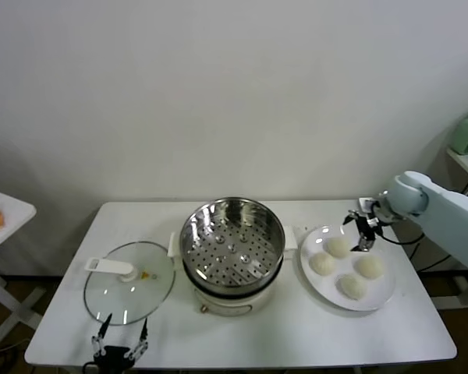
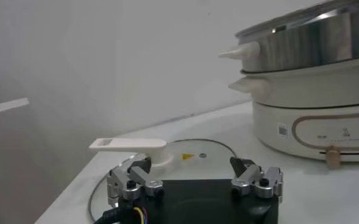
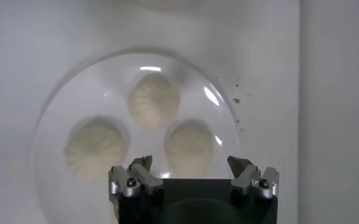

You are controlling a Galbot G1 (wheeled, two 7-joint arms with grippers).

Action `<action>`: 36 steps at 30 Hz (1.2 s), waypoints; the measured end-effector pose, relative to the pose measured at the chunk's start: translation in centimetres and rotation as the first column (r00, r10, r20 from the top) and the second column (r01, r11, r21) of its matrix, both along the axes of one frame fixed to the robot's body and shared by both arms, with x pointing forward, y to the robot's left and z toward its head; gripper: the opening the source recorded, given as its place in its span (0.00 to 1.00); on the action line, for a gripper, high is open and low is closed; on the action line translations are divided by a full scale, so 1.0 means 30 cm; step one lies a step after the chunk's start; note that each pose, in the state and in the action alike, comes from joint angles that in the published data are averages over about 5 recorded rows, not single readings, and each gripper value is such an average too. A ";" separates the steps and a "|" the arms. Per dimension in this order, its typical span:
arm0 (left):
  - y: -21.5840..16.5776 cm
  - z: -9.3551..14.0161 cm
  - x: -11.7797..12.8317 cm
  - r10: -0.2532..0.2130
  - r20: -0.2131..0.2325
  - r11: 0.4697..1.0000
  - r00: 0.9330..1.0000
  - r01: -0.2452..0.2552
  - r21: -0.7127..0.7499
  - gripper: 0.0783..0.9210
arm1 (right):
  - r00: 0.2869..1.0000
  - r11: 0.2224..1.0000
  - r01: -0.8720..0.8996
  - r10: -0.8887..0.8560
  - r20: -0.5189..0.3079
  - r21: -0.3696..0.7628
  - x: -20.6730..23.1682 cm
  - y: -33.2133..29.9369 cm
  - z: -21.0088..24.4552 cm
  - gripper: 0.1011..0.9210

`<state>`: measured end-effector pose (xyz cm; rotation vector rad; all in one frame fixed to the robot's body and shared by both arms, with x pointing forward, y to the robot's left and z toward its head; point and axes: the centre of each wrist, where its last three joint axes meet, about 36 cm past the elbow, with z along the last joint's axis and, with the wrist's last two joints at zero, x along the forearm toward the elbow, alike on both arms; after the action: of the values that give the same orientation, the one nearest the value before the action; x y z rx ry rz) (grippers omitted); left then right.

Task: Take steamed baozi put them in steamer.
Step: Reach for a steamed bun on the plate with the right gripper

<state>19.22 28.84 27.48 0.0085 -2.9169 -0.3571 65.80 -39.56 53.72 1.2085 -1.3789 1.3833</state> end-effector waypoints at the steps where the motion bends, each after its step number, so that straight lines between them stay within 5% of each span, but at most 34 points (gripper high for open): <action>1: 0.001 -0.001 -0.001 0.000 0.000 1.000 1.000 0.000 0.001 0.88 | 1.000 1.000 -0.001 0.001 -0.007 -0.006 0.012 0.000 -0.003 0.88; 36: 0.036 -0.040 -0.025 0.018 -0.023 1.000 1.000 -0.017 0.022 0.88 | 0.992 0.999 0.011 -0.017 -0.123 -0.048 0.201 0.059 -0.242 0.88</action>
<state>18.46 29.92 26.27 0.0331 -2.8877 -0.3828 71.84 -37.78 46.45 1.2298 -1.2607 1.3020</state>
